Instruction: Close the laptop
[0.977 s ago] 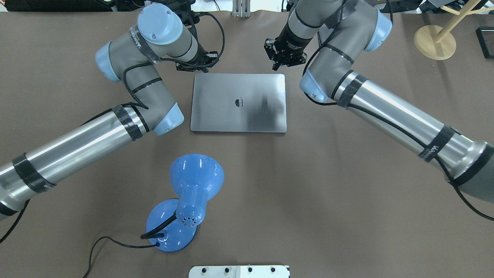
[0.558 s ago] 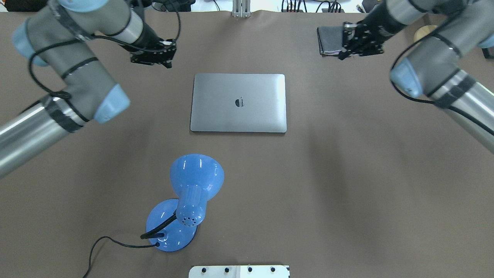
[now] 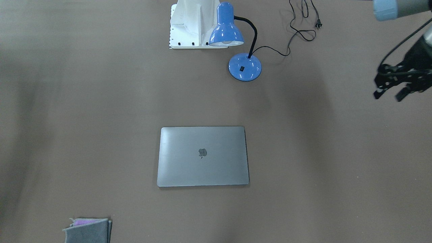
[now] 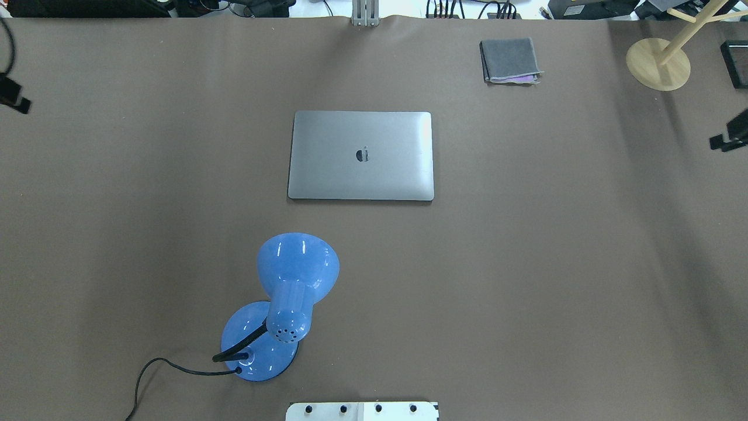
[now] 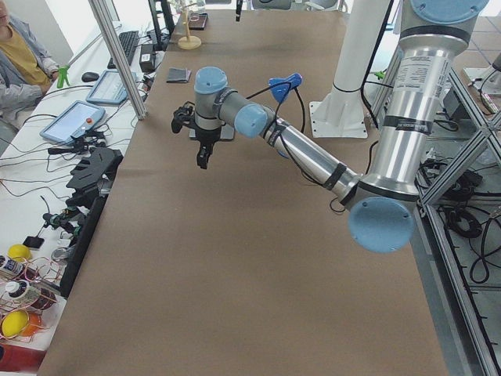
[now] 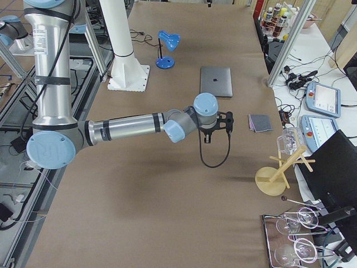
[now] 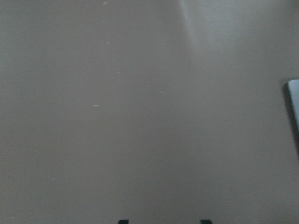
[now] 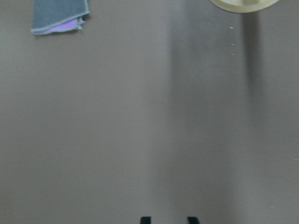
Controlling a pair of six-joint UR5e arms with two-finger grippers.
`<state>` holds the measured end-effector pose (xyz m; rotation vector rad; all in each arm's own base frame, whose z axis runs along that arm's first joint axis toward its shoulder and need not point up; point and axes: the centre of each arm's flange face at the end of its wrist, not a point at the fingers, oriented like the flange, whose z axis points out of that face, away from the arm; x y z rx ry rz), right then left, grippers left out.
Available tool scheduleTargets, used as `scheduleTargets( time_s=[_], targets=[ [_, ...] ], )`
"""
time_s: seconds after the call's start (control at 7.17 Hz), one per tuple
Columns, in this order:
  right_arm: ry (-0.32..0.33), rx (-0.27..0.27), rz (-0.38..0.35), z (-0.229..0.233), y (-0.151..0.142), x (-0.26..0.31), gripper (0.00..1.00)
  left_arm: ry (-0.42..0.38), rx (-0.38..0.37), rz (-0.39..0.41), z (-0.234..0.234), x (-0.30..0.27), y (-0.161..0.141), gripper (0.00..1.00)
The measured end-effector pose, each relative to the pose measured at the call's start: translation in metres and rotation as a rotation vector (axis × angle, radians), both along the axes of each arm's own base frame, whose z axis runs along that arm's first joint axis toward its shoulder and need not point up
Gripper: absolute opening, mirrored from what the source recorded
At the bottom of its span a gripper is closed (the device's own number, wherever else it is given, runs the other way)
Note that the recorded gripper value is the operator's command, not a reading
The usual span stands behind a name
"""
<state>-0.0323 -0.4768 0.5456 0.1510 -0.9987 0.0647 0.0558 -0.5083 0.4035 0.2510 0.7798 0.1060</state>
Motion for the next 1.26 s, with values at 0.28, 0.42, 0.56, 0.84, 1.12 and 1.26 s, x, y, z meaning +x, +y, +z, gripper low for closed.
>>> scheduleTargets(
  time_s=[0.28,0.42,0.56,0.84,1.12,1.26],
  targets=[
    [0.150,0.058,-0.089,0.057,0.033,0.060,1.00,-0.048,0.006,0.070,0.077,-0.066,0.032,0.97],
    [0.227,0.066,-0.144,0.070,0.037,0.083,1.00,-0.058,-0.023,0.088,0.111,-0.082,0.044,0.98],
    [0.274,0.057,-0.191,0.073,0.034,0.099,1.00,-0.064,-0.060,0.099,0.140,-0.090,0.055,0.98],
    [0.307,0.035,-0.230,0.063,0.018,0.111,1.00,-0.066,-0.115,0.097,0.169,-0.095,0.064,0.98],
    [0.313,0.042,-0.236,0.053,0.013,0.112,1.00,-0.062,-0.145,0.060,0.174,-0.102,0.062,0.98],
    [0.311,0.045,-0.238,0.052,0.013,0.110,1.00,-0.059,-0.145,0.050,0.172,-0.105,0.061,0.98]
  ],
)
